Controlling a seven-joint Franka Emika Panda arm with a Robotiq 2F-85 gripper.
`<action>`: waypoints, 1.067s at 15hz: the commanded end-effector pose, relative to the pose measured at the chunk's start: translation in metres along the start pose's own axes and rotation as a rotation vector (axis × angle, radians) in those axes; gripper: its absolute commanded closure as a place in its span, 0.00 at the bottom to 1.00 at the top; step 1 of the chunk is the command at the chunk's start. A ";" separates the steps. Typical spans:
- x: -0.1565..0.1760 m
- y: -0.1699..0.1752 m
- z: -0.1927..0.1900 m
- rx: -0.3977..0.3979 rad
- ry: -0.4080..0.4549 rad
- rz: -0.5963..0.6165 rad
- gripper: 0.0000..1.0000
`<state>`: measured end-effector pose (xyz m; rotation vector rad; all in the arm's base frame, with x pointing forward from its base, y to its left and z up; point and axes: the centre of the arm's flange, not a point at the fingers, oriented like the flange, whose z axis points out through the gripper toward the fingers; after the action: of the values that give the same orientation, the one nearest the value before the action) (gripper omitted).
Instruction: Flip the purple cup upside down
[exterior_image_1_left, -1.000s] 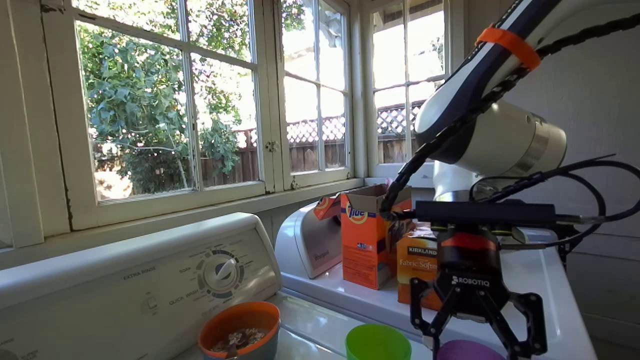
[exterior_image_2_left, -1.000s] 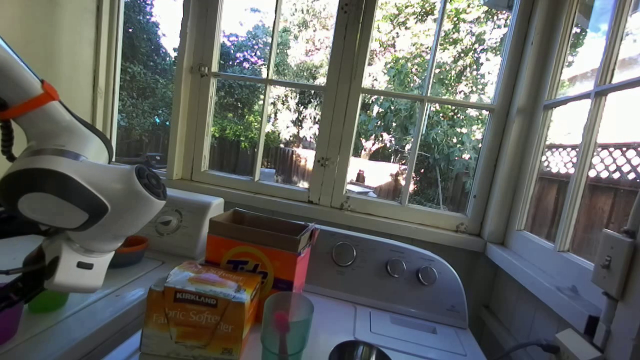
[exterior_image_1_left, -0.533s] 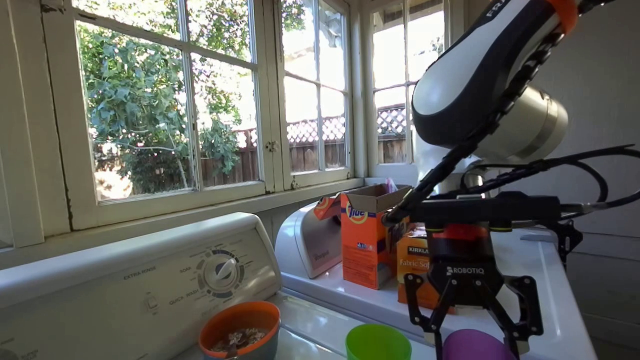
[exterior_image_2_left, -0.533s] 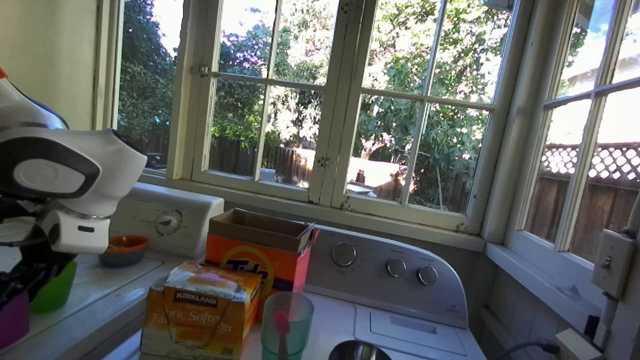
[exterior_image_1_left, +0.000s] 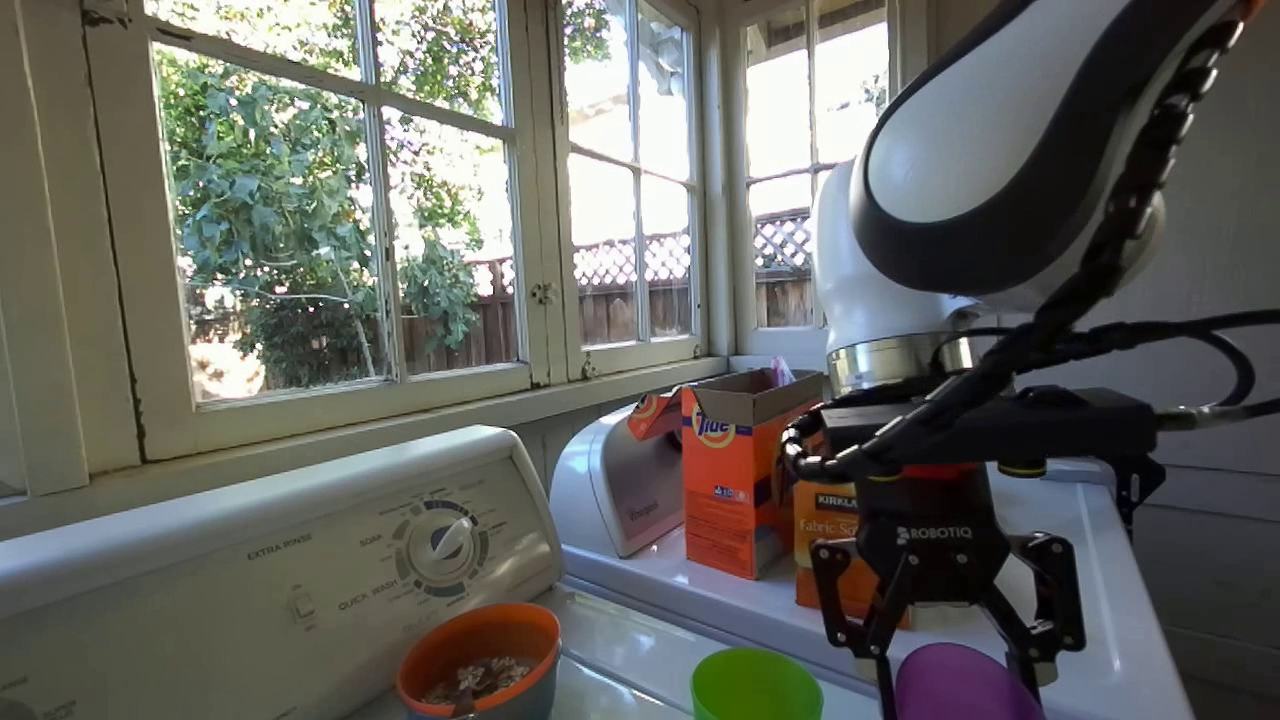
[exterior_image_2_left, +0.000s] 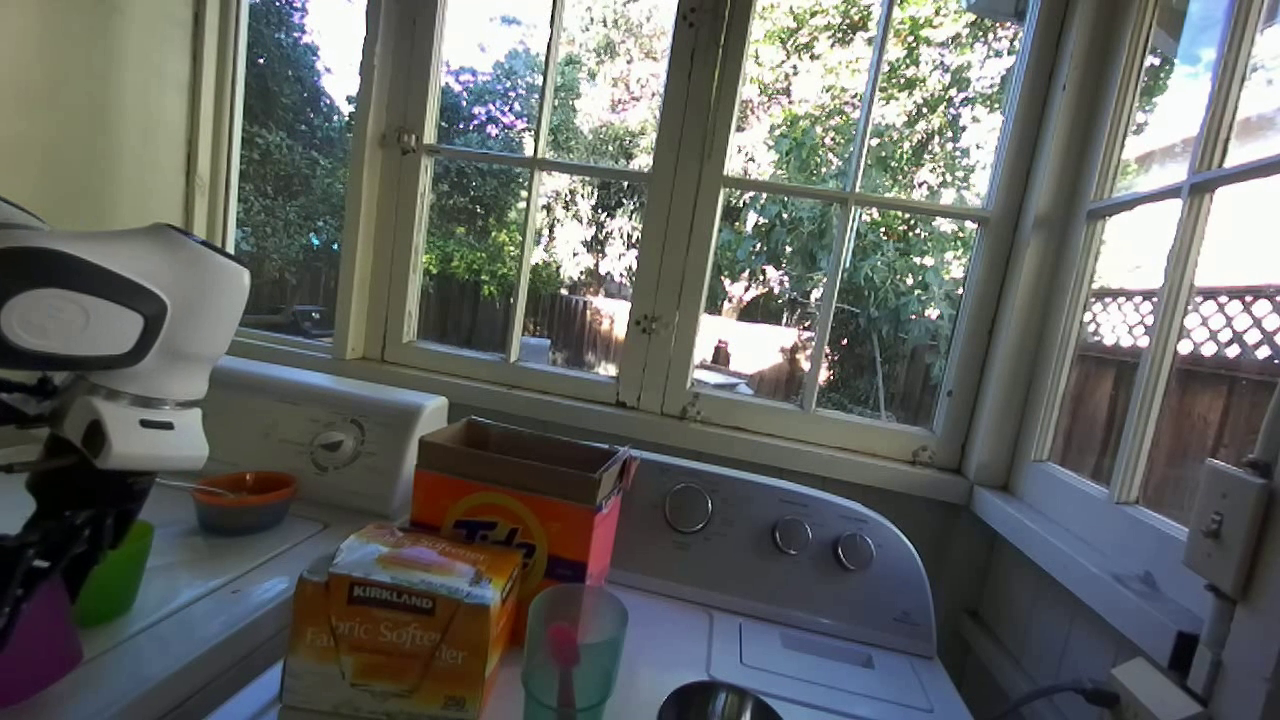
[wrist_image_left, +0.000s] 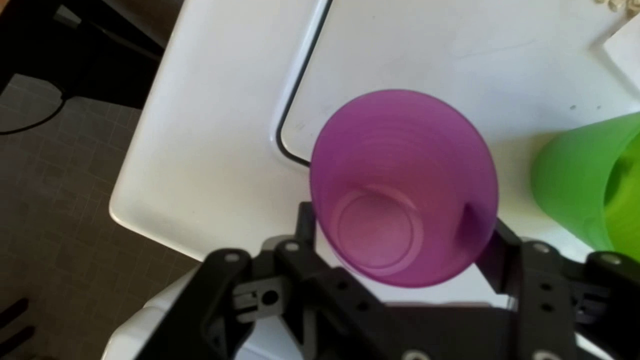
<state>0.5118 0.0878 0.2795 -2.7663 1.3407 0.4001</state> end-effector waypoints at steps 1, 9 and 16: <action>-0.016 0.002 0.003 -0.039 0.085 0.002 0.51; -0.036 -0.013 0.011 -0.104 0.165 -0.028 0.51; -0.045 -0.022 0.016 -0.132 0.213 0.010 0.51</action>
<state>0.5014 0.1311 0.2772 -2.9682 1.3539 0.2535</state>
